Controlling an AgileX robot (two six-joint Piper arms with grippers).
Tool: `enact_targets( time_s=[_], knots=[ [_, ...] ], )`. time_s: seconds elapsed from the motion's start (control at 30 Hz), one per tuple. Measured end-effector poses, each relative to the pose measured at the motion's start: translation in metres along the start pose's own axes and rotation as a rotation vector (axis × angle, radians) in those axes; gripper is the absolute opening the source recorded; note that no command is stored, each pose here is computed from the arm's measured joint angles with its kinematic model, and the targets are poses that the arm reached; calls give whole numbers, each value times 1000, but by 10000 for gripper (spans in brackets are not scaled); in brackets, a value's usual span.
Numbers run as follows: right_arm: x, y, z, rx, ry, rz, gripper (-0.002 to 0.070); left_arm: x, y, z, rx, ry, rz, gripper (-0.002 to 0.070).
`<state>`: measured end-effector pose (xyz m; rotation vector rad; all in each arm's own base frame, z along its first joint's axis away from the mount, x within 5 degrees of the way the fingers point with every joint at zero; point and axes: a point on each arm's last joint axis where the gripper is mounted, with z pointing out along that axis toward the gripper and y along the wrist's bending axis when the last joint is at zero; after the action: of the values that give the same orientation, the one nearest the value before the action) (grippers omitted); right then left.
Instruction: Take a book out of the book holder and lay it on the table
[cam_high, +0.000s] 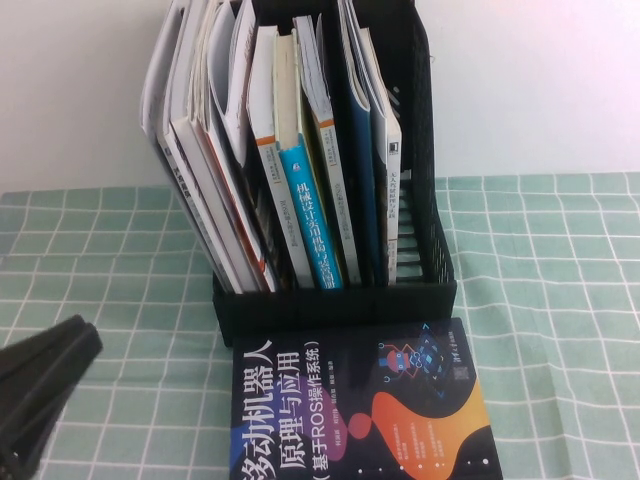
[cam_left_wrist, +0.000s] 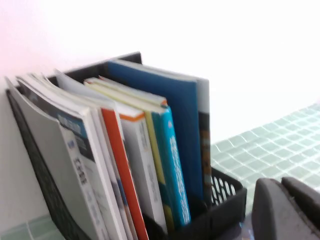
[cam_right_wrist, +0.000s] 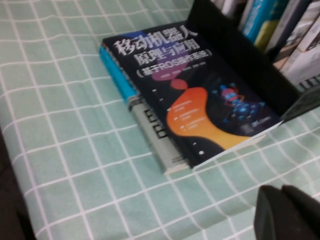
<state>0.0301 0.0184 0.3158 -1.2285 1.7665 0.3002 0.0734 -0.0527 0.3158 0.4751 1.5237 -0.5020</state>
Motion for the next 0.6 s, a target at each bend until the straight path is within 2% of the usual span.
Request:
enact_targets(
  time_s=[0.2,0.3,0.6],
  knots=[
    [37,19,18,-67,-67,31,-1,27,-2,3,20,56,14,-3],
    [37,22,21,-72,-142,43,-1,32,-1,4,18,74,18,-3],
    [35,22,22,-73,-176,46,-1,34,-1,4,15,82,19,-3]
  ],
)
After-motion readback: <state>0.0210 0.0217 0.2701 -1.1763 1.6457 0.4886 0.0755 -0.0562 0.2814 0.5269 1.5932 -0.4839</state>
